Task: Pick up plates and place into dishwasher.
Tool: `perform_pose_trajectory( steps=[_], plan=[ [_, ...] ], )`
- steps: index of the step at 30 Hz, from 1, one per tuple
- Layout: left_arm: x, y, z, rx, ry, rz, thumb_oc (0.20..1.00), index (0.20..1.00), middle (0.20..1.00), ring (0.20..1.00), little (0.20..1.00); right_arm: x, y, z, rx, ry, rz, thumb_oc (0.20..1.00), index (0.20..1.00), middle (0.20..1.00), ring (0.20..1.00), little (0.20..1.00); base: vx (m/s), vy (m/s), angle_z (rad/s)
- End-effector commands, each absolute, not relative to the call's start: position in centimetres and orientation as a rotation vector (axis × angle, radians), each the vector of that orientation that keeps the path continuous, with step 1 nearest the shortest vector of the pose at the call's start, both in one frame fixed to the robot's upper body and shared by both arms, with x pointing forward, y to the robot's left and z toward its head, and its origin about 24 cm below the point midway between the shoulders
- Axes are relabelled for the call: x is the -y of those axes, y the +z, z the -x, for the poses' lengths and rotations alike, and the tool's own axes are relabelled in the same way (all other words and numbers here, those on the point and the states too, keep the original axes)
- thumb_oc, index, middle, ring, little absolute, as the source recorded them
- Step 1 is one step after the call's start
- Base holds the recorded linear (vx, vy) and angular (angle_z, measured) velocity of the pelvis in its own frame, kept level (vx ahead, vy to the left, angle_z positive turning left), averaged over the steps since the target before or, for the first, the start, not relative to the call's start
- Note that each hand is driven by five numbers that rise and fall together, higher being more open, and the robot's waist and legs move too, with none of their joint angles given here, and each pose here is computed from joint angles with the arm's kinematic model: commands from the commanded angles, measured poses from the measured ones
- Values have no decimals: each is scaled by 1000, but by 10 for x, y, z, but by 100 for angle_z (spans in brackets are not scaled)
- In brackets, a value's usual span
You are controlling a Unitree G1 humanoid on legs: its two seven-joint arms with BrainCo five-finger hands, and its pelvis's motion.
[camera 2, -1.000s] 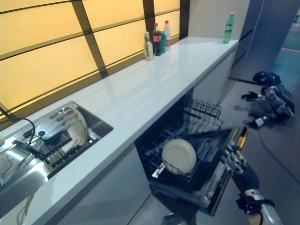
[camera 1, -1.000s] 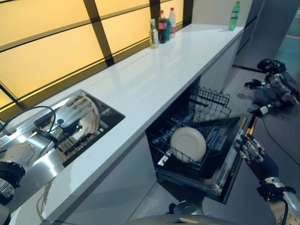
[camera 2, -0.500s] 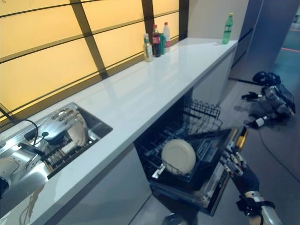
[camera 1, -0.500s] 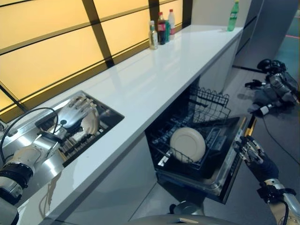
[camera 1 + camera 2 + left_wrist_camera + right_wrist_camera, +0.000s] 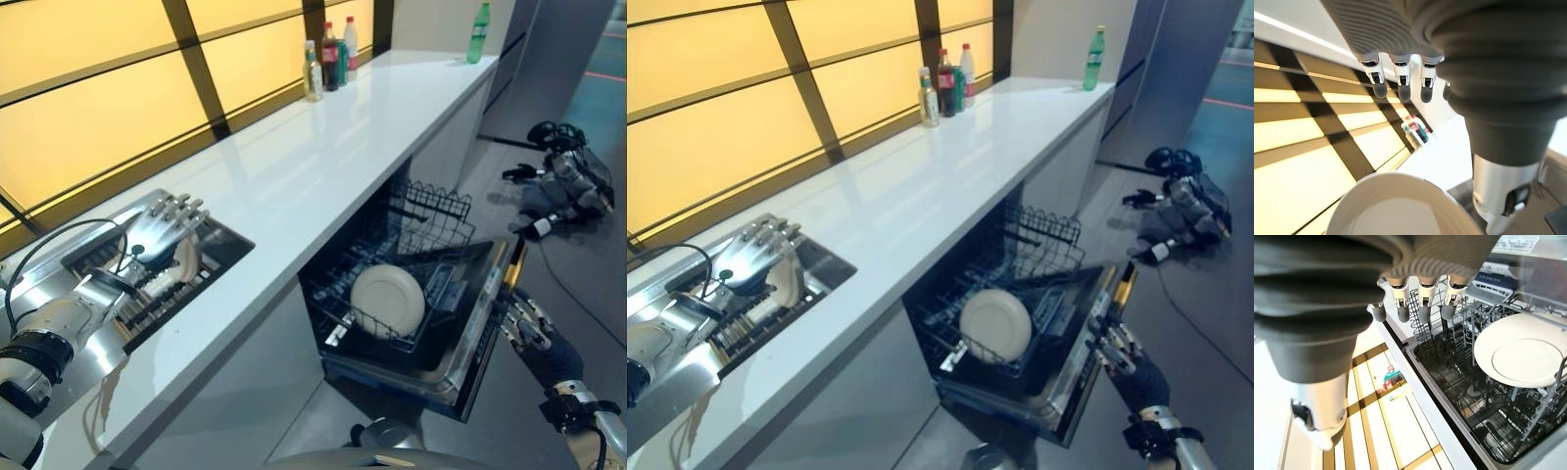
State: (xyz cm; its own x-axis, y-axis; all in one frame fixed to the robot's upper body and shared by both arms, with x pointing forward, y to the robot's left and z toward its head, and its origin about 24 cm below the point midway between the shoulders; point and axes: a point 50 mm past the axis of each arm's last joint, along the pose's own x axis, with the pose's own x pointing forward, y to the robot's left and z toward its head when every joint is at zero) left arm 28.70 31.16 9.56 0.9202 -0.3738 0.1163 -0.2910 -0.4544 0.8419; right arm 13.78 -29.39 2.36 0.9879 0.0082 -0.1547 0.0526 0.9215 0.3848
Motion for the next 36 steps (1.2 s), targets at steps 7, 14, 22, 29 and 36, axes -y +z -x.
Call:
perform_pose_trajectory(
  steps=[7,14,22,29,36],
  plan=[
    [-325,125,-298,438,-49,-2240,1000,1000,1000,1000,1000,290,51,-147,-41,51,-386,1000,1000,1000,1000,1000,0,0,0],
    [-324,117,-301,352,-123,-2272,1000,1000,1000,1000,1000,291,54,-146,-53,43,-373,1000,1000,1000,1000,1000,38,-16,3],
    [-335,103,-294,281,-239,-2392,1000,1000,1000,1000,1000,301,58,-142,-76,36,-342,1000,1000,1000,1000,1000,51,8,1],
    [-333,107,-299,279,-194,-2448,1000,1000,1000,1000,1000,314,58,-135,-123,16,-284,1000,1000,1000,1000,1000,18,41,-1],
    [-340,109,-300,258,-155,-2524,1000,1000,1000,1000,1000,336,65,-125,-128,-18,-251,1000,1000,1000,1000,1000,32,31,-4]
  ],
)
